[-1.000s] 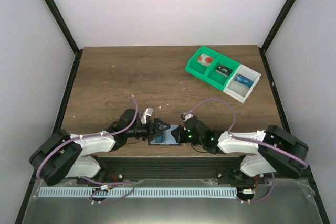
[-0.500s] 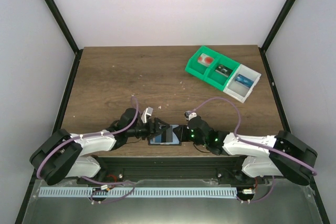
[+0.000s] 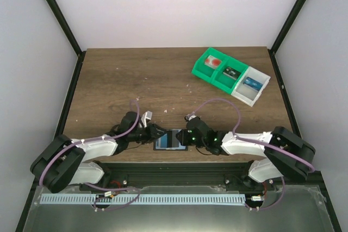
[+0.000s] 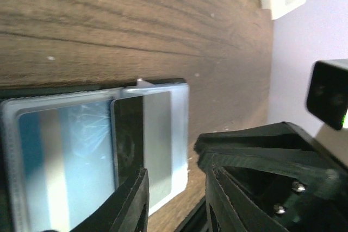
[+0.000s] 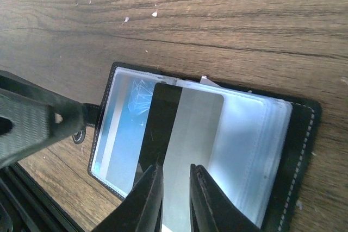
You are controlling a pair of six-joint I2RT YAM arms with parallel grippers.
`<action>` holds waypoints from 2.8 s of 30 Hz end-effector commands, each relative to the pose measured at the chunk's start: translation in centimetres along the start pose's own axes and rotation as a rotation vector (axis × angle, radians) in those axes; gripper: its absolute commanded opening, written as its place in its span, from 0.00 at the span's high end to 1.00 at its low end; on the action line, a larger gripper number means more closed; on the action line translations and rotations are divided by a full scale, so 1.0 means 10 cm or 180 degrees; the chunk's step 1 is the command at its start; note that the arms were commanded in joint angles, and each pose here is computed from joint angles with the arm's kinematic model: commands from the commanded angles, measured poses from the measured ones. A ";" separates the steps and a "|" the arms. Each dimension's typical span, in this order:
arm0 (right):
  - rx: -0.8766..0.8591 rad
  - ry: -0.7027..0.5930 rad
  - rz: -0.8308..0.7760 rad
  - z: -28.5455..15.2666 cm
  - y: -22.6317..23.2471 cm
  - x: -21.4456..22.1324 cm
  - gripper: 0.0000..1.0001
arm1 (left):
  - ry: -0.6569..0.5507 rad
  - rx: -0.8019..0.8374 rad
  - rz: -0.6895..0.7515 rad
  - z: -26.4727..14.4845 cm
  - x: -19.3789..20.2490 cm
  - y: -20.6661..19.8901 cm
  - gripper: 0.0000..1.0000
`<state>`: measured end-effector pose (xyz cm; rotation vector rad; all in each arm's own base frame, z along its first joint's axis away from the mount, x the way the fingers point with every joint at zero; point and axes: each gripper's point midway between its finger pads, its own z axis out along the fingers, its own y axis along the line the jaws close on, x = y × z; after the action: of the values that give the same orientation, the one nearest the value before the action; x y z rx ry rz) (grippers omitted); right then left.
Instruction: Take the credit cards out of the card holder
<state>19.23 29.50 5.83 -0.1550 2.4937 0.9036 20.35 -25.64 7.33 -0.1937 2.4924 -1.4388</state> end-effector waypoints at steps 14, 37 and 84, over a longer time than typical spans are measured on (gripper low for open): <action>0.0069 0.0264 0.0026 0.24 -0.07 0.11 0.84 | 0.0205 -0.0302 0.0047 0.13 0.13 0.39 0.67; 0.0080 0.0282 0.0050 0.24 -0.12 0.16 0.84 | 0.0305 -0.0143 -0.0028 0.22 0.19 0.30 0.80; -0.0728 -0.1359 -0.1346 -1.32 1.09 -1.17 0.61 | -0.0849 0.0396 0.1681 -0.70 -0.36 -0.99 1.00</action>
<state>20.50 30.35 22.43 -0.5173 2.0175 0.9684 22.55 -23.94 20.26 0.1748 2.0315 -1.2788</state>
